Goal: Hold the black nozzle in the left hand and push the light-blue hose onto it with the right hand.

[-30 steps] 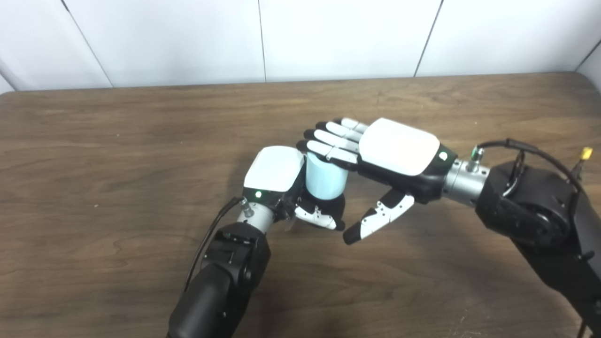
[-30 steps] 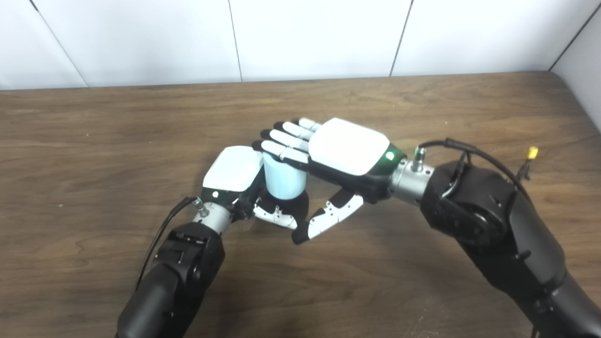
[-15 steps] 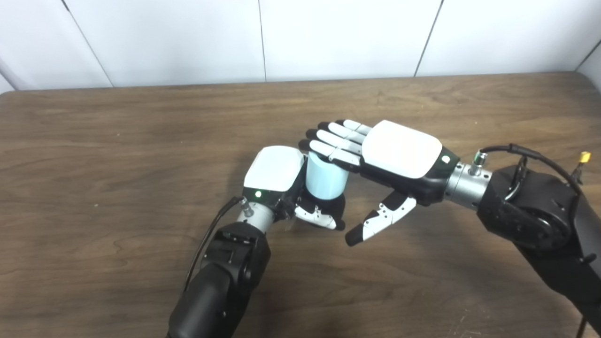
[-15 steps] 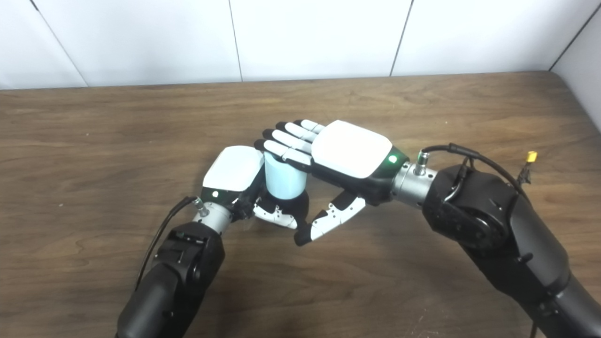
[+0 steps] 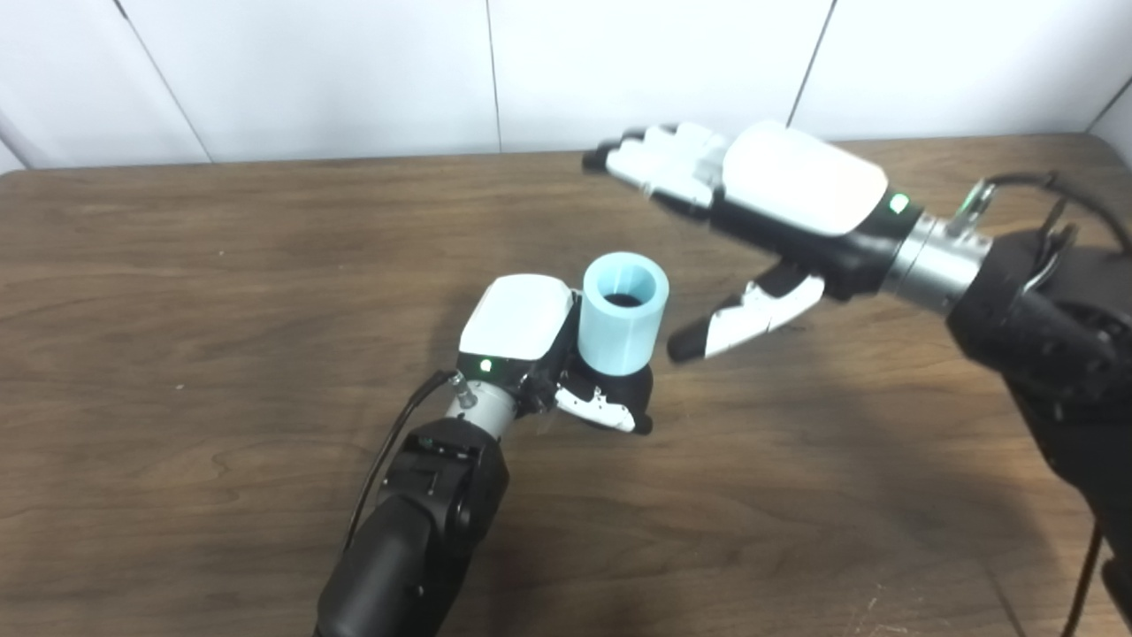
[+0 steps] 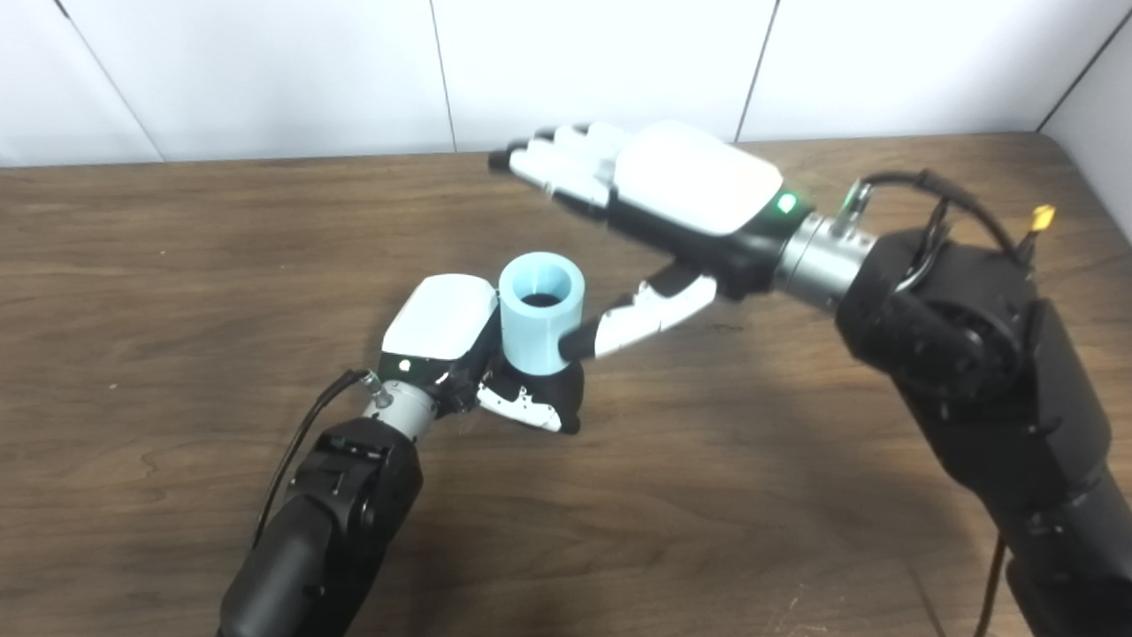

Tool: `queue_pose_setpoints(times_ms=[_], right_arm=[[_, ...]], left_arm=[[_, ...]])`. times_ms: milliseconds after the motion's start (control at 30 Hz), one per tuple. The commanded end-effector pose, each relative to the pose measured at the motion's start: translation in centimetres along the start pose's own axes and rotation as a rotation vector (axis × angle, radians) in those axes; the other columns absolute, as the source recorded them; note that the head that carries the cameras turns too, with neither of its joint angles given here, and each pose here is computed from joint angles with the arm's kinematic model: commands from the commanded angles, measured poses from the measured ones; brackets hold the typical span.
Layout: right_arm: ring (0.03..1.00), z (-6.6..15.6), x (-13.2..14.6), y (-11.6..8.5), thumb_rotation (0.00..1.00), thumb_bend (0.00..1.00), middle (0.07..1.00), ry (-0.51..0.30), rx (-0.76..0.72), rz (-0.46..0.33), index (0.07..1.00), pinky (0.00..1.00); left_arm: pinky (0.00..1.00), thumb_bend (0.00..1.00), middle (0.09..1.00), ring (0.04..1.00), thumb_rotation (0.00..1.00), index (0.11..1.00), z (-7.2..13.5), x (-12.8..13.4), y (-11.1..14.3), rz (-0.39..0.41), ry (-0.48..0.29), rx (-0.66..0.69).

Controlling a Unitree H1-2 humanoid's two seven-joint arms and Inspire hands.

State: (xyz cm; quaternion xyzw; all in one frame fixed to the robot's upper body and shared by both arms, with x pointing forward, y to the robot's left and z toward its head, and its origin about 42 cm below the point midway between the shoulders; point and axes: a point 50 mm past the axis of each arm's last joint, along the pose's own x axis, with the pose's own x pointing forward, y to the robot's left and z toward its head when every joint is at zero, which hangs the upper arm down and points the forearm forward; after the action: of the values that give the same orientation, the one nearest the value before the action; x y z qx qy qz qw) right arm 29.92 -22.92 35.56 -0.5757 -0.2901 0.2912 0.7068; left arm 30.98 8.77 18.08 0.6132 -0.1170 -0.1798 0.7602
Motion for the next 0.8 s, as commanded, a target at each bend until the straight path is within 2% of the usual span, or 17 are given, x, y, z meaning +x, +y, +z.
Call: queue_pose_setpoints(times_ms=[0, 433, 500, 533, 567, 600, 667, 767], right_arm=[[1.0, -0.4, -0.2, -1.3, 1.0, 0.67, 1.0, 0.008, 0.014, -0.055, 1.0, 0.98], [0.977, -2.1, -0.7, 0.8, 1.0, 0.59, 0.994, 0.072, 0.16, -0.09, 0.997, 0.89], [0.979, -2.1, -0.8, 1.1, 1.0, 0.59, 0.995, 0.079, 0.163, -0.09, 0.995, 0.89], [0.978, -2.1, -0.9, 1.2, 1.0, 0.59, 0.995, 0.084, 0.166, -0.089, 0.994, 0.89], [0.977, -2.1, -0.9, 1.3, 1.0, 0.6, 0.994, 0.087, 0.168, -0.089, 0.994, 0.89], [0.976, -2.1, -1.0, 1.4, 1.0, 0.6, 0.994, 0.093, 0.171, -0.088, 0.993, 0.9], [0.975, -2.1, -1.1, 1.6, 1.0, 0.6, 0.993, 0.097, 0.176, -0.088, 0.992, 0.89], [0.974, -2.1, -1.2, 1.7, 1.0, 0.61, 0.991, 0.102, 0.175, -0.085, 0.99, 0.89]], left_arm=[[0.46, 0.5, 0.5, 0.533, 0.0, 0.458, 0.2, 0.3, 0.8, 0.04, -0.008, 0.011], [0.47, 0.5, 0.511, 0.514, 0.0, 0.459, -0.4, 0.1, 0.8, 0.066, 0.013, 0.023], [0.51, 0.52, 0.515, 0.581, 0.0, 0.473, -0.5, 0.0, 1.0, 0.071, 0.02, 0.031], [0.54, 0.52, 0.574, 0.61, 0.03, 0.484, -0.7, -0.1, 1.1, 0.075, 0.021, 0.047], [0.56, 0.68, 0.616, 0.633, 0.06, 0.569, -0.7, -0.1, 1.2, 0.077, 0.022, 0.058], [0.58, 0.77, 0.642, 0.647, 0.08, 0.622, -0.9, -0.1, 1.3, 0.083, 0.023, 0.082], [0.62, 0.88, 0.716, 0.695, 0.23, 0.713, -1.0, -0.1, 1.4, 0.091, 0.021, 0.105], [0.68, 0.97, 0.797, 0.755, 0.33, 0.812, -1.4, -0.1, 1.6, 0.091, 0.019, 0.106]])
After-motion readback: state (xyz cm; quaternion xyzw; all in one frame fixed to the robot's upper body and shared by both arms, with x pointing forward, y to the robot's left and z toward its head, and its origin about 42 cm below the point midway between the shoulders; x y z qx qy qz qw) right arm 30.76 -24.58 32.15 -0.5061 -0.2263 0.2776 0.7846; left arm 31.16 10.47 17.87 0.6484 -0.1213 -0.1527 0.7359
